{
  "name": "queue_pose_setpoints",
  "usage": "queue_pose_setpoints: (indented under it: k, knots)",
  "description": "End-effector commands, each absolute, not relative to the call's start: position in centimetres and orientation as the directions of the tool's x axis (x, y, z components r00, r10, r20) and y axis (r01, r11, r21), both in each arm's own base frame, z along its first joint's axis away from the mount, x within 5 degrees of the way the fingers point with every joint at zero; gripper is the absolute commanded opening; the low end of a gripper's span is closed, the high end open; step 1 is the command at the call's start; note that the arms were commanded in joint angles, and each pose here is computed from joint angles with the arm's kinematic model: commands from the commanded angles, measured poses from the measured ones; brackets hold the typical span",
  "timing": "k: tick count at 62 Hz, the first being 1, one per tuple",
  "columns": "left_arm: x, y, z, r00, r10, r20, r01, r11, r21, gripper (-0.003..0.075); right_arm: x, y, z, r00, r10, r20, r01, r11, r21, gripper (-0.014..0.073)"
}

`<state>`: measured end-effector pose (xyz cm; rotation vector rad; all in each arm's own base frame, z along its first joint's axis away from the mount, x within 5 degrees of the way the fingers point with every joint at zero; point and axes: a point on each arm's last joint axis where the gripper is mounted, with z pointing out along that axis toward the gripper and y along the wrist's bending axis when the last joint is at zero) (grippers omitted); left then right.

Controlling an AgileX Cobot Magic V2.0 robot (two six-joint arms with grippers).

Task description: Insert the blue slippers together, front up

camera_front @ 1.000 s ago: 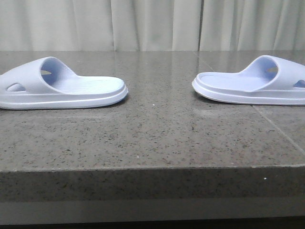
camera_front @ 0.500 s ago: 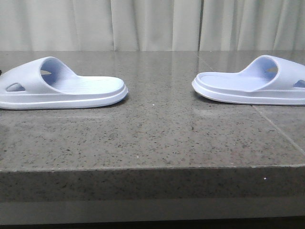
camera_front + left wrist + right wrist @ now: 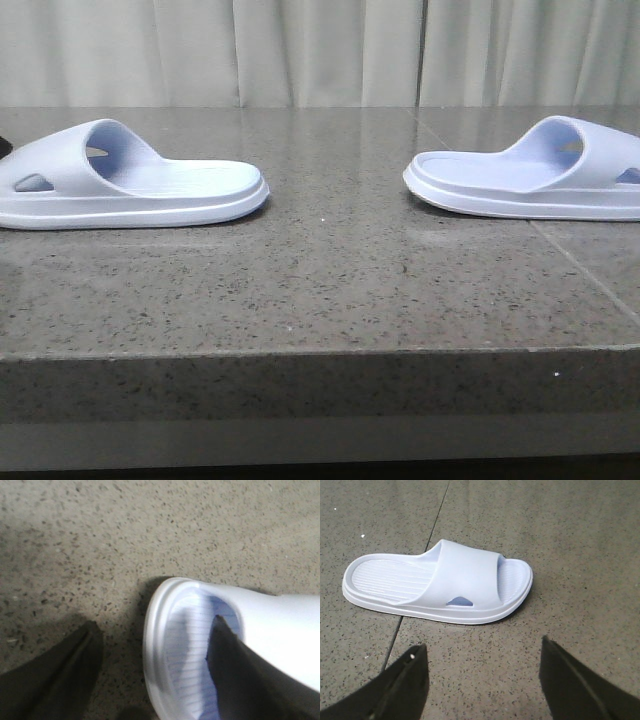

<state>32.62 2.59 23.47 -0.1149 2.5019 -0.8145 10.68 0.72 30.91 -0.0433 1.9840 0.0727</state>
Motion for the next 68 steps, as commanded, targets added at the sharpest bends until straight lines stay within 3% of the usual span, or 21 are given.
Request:
queue_pose_setpoints:
  k: [1,13,30,49,60,68]
  knots:
    - [32.4,2.2,24.5,-0.869,-0.215,-0.446,0.104,0.802,-0.588,0.0357,11.0,0.7,32.5,-0.321,0.007,-0.947,-0.059,0.998,0.028,0.05]
    - [32.5,0.8,24.5,-0.874,-0.181,-0.451,0.136,0.8,-0.584,0.0292,11.0,0.7,32.5,-0.321,0.007,-0.947,-0.059,0.998,0.028,0.05]
    - [32.7,-0.1,24.4,-0.874,-0.142,-0.465,0.163,0.815,-0.556,0.0265,11.0,0.7,32.5,-0.321,0.007,-0.947,-0.059,0.998,0.028,0.05]
    - [32.7,-0.2,24.4,-0.873,-0.145,-0.465,0.162,0.814,-0.558,-0.0021,11.0,0.7,32.5,-0.321,0.007,-0.947,-0.059,0.998,0.028,0.05]
    - [32.5,-0.5,25.0,-0.874,-0.165,-0.458,0.166,0.784,-0.599,-0.002,11.0,0.7,32.5,-0.321,0.007,-0.947,-0.059,0.998,0.028,0.05]
    - [31.6,-0.8,26.9,-0.85,-0.162,-0.502,0.203,0.777,-0.596,-0.002,11.0,0.7,32.5,-0.321,0.007,-0.947,-0.059,0.998,0.028,0.05]
